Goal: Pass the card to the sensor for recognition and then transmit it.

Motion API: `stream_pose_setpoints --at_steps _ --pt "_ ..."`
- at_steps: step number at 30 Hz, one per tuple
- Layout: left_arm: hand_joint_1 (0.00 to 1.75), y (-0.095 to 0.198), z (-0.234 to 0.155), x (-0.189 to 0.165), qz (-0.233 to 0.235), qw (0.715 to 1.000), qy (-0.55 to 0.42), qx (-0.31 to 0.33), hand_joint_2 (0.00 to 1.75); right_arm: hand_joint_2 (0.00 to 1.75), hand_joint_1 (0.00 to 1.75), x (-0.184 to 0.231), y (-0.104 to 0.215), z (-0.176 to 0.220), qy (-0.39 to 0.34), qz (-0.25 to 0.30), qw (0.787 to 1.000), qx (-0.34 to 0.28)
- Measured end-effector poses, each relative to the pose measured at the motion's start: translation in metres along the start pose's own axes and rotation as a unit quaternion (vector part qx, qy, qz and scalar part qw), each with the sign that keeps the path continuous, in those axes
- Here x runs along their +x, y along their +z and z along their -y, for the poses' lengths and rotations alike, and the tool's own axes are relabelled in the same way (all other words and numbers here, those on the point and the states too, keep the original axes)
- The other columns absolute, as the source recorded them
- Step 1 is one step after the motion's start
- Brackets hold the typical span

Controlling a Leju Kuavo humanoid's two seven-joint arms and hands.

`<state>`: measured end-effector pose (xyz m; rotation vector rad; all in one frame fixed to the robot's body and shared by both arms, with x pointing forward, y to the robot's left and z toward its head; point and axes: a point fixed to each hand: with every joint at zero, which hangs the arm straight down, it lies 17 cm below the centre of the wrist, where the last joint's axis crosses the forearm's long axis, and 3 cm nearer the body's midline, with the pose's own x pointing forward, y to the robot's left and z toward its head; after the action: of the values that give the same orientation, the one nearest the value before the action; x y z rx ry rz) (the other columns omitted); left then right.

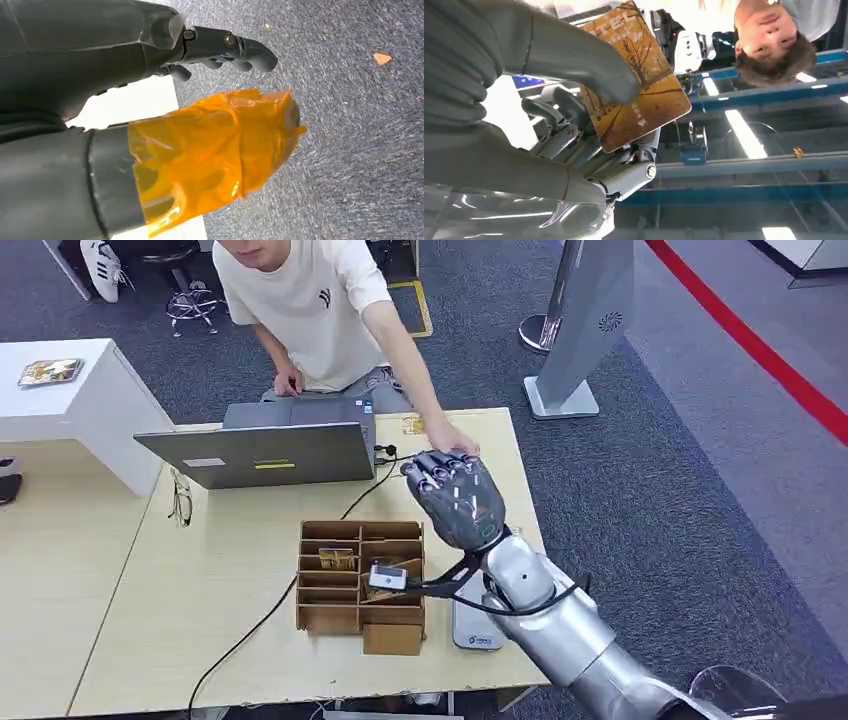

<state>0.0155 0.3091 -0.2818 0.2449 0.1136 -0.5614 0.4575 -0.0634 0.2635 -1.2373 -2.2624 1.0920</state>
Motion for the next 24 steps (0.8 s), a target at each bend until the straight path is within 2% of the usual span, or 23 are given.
stream_pose_setpoints --at_steps 7,11,14,18,24 --pt "0.0 0.0 0.002 0.001 0.001 1.0 0.0 -0.001 0.0 1.75 1.75 0.004 0.008 0.002 -0.025 -0.01 1.0 -0.003" --pt "0.0 0.001 0.005 0.002 0.001 1.0 0.002 -0.003 0.0 1.75 1.75 0.004 0.015 0.015 -0.095 -0.047 0.994 -0.025" --pt "0.0 0.003 0.013 0.006 0.004 1.0 0.007 -0.007 0.0 1.75 1.75 -0.006 0.024 0.035 -0.182 -0.107 0.976 -0.062" --pt "0.0 0.006 0.025 0.011 0.006 1.0 0.026 -0.016 0.0 1.75 1.75 -0.023 0.048 0.052 -0.284 -0.192 0.934 -0.101" --pt "0.0 0.01 0.04 0.012 0.004 0.998 0.053 -0.03 0.0 1.75 1.75 -0.039 0.086 0.052 -0.375 -0.264 0.883 -0.1"
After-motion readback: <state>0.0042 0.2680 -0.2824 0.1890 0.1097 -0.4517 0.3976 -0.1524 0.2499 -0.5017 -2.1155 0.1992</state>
